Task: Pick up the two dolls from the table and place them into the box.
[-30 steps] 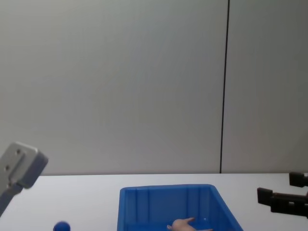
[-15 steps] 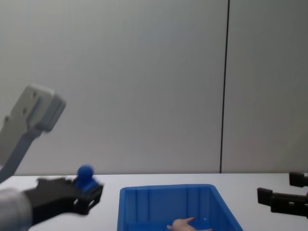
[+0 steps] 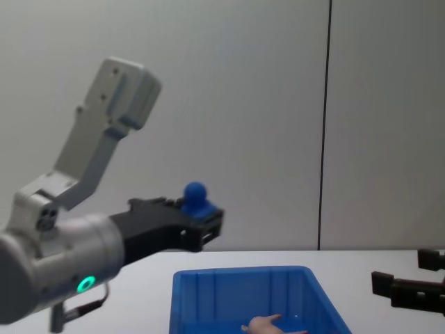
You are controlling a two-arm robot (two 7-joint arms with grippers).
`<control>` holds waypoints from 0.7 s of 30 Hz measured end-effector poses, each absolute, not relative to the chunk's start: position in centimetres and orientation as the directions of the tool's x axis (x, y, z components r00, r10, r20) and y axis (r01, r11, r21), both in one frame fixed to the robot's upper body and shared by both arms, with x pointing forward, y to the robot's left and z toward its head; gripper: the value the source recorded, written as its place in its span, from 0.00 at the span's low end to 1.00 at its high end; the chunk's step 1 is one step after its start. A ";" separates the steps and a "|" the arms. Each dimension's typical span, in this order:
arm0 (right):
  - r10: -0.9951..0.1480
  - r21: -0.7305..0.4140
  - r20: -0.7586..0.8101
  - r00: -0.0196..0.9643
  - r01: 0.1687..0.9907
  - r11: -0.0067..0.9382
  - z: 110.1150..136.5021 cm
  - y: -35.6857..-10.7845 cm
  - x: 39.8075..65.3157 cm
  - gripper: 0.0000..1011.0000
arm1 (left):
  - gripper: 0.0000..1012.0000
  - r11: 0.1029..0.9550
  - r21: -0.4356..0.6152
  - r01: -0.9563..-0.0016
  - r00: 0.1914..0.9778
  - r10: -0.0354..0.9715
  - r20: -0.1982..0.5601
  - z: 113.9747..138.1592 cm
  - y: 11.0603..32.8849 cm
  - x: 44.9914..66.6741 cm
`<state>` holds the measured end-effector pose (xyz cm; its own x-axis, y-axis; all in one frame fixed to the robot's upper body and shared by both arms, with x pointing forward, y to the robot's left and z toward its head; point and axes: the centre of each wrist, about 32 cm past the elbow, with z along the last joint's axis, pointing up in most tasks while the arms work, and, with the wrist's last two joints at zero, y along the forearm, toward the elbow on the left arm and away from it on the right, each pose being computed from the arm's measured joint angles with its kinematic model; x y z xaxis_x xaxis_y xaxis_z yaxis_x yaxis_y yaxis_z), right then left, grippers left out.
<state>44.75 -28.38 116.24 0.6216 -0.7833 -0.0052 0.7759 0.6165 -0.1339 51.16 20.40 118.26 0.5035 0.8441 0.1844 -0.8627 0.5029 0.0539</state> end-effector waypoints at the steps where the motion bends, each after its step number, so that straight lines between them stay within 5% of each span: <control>1: -0.783 -0.134 -0.005 0.622 0.776 0.617 116.2 -28.4 44.7 0.99 | 0.48 0.509 0.048 -0.860 0.508 0.841 0.185 118.4 20.2 51.3; 12: -0.783 -0.134 -0.005 0.622 0.776 0.617 116.2 -28.4 44.7 0.99 | 0.84 0.551 0.012 -0.835 0.542 0.818 0.193 119.1 18.8 51.8; 21: -0.783 -0.134 -0.005 0.622 0.776 0.617 116.2 -28.4 44.7 0.99 | 0.99 0.548 -0.026 -0.836 0.532 0.821 0.210 119.7 19.1 51.7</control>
<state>44.75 -28.38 116.24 0.6216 -0.7834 -0.0052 0.7759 0.6165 -0.1339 51.65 19.15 119.71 0.5316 0.8206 0.2097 -0.8359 0.5482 -0.0265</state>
